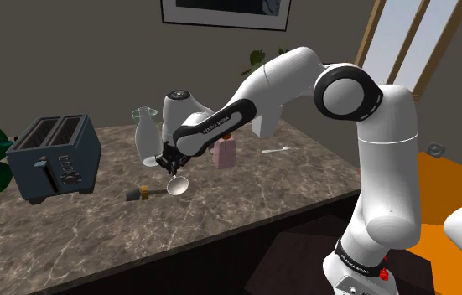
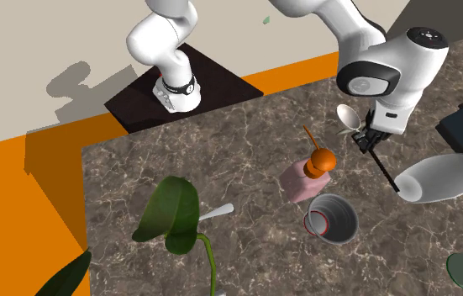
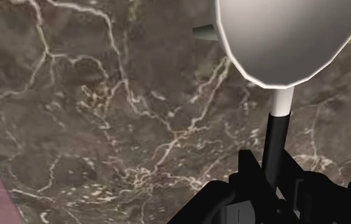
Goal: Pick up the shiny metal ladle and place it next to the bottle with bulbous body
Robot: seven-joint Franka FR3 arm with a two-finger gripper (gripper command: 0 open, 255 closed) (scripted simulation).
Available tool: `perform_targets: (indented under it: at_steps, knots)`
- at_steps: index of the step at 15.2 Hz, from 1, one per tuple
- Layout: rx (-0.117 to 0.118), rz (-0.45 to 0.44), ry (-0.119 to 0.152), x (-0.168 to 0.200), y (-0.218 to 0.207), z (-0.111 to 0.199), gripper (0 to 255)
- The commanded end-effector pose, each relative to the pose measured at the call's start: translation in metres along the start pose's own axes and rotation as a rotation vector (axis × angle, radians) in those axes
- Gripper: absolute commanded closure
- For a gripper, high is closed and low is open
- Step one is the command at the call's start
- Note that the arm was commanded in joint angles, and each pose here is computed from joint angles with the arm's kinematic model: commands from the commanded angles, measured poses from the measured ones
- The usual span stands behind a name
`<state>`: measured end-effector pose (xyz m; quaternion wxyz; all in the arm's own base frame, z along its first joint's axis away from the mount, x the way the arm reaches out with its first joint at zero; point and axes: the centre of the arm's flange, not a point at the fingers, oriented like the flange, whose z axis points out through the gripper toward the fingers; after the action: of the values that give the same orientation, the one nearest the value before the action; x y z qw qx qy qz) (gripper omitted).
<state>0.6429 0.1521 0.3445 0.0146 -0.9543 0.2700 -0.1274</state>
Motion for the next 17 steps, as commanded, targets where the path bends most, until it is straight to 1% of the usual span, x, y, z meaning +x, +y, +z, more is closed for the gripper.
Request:
perform_targets:
  at_steps: [1, 6, 7, 12, 16, 17]
  knots:
    - [0.000, 0.000, 0.000, 0.000, 0.000, 0.002, 255]
    - [0.000, 0.000, 0.000, 0.000, 0.000, 0.002, 255]
    - [0.000, 0.000, 0.000, 0.000, 0.000, 0.002, 0]
    - [0.000, 0.000, 0.000, 0.000, 0.000, 0.002, 0]
    - [0.000, 0.000, 0.000, 0.000, 0.000, -0.048, 0]
    - [0.000, 0.000, 0.000, 0.000, 0.000, -0.048, 0]
